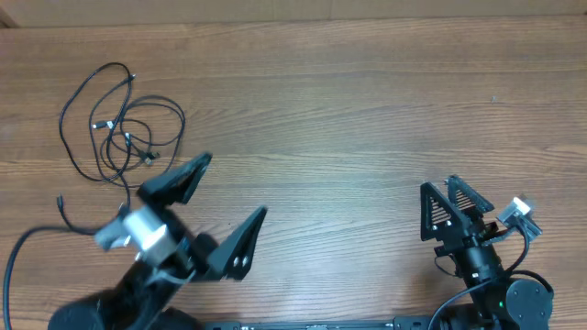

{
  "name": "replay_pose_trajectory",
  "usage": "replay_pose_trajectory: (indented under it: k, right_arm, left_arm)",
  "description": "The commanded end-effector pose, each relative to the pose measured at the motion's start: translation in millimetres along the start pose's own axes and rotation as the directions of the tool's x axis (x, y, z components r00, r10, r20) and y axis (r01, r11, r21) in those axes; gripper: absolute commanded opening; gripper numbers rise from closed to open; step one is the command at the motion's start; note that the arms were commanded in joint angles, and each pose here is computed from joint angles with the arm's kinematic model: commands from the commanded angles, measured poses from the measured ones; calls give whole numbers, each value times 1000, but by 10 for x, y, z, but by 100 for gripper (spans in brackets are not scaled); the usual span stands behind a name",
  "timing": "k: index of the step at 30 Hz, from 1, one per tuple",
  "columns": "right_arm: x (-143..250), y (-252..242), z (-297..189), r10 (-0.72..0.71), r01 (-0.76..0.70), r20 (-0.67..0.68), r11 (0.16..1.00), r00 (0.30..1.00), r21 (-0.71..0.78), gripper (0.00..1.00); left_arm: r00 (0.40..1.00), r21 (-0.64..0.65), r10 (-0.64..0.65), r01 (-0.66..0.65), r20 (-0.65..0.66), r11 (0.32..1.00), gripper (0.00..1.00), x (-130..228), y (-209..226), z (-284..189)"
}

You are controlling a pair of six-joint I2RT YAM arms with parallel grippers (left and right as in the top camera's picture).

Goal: Untangle cables

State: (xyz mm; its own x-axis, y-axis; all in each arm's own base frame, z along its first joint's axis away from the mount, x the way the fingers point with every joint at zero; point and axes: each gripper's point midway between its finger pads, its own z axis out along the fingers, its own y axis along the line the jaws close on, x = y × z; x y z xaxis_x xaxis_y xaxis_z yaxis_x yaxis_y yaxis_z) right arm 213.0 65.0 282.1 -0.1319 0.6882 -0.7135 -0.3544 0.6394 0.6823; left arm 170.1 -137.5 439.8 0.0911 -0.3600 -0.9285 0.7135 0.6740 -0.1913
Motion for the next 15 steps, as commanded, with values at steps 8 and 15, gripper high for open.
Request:
replay_pose_trajectory:
  k: [8,15]
  right_arm:
    - [-126,104,-64,-15,17,55,999,998,-31,100]
    - [-215,206,-93,-26,33,94,997,995,-70,100]
  left_arm:
    - [973,57,52,-67,227,996,100,63,-97,-460]
    - [960,68,62,-83,275,994,100,361,-47,-602]
